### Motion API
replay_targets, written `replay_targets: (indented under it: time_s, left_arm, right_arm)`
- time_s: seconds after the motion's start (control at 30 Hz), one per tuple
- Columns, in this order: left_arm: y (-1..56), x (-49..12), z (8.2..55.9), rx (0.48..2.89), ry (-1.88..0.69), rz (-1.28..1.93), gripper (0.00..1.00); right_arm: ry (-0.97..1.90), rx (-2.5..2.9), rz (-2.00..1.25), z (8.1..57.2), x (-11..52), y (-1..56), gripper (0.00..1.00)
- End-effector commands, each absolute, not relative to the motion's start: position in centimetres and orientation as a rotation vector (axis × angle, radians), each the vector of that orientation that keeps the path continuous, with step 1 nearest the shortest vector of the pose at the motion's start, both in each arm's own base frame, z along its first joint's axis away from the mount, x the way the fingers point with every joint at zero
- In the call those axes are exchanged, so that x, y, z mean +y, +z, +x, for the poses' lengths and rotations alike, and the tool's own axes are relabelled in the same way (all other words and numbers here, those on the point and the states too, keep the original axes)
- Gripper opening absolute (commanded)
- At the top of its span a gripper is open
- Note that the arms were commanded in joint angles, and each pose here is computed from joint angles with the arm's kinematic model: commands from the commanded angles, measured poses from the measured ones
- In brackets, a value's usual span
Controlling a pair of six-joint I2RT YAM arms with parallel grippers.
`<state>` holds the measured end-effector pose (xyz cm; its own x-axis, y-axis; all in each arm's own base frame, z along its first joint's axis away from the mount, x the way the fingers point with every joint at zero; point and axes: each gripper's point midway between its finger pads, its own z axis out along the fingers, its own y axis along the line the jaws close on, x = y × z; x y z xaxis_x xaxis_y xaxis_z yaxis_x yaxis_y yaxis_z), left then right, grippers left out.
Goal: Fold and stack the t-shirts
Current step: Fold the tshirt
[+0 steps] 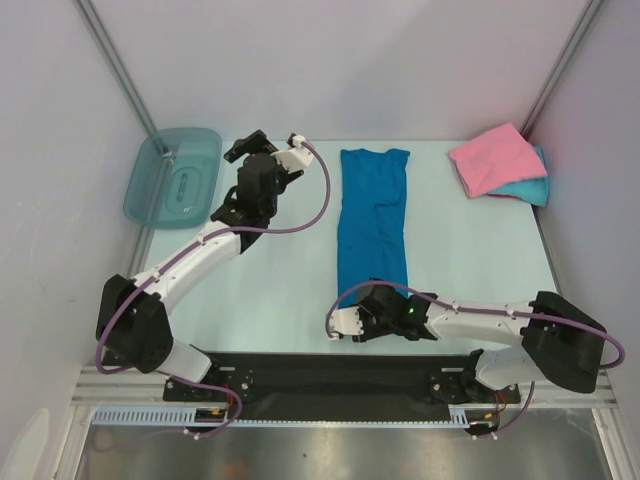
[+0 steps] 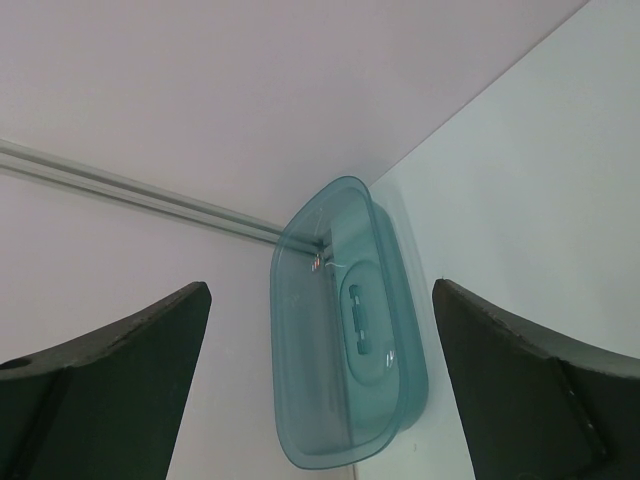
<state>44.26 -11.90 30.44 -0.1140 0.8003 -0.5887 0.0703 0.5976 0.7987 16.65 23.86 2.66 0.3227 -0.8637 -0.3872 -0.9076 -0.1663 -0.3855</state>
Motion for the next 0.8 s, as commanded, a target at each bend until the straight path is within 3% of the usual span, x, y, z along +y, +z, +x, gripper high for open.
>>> replay_targets:
  time_s: [0.0,0.1,0.3,0.6,0.77]
  left_arm:
    - [33.2,-11.7,43.6,1.539,0.705,0.657,1.0]
    - [32.5,-11.8,43.5,1.555,0.688,0.666,1.0]
    - [29.3,-12.6,42.9,1.618,0.629,0.753,1.0]
    - [27.3,-13.3,43.5,1.62,0.645,0.851,1.0]
    - [27.7,-14.4,45.0,1.609,0.635,0.864,1.0]
  right_arm:
    - [0.065,1.584,-2.063,16.8,22.8,0.9,0.38]
    - [0.06,1.598,-2.055,17.0,22.8,1.2,0.0]
    - [0.014,1.637,-2.064,18.6,22.5,3.6,0.0]
    - [0.173,1.675,-2.09,20.4,24.6,12.7,0.0]
    - [0.049,1.632,-2.071,23.9,24.1,14.0,0.0]
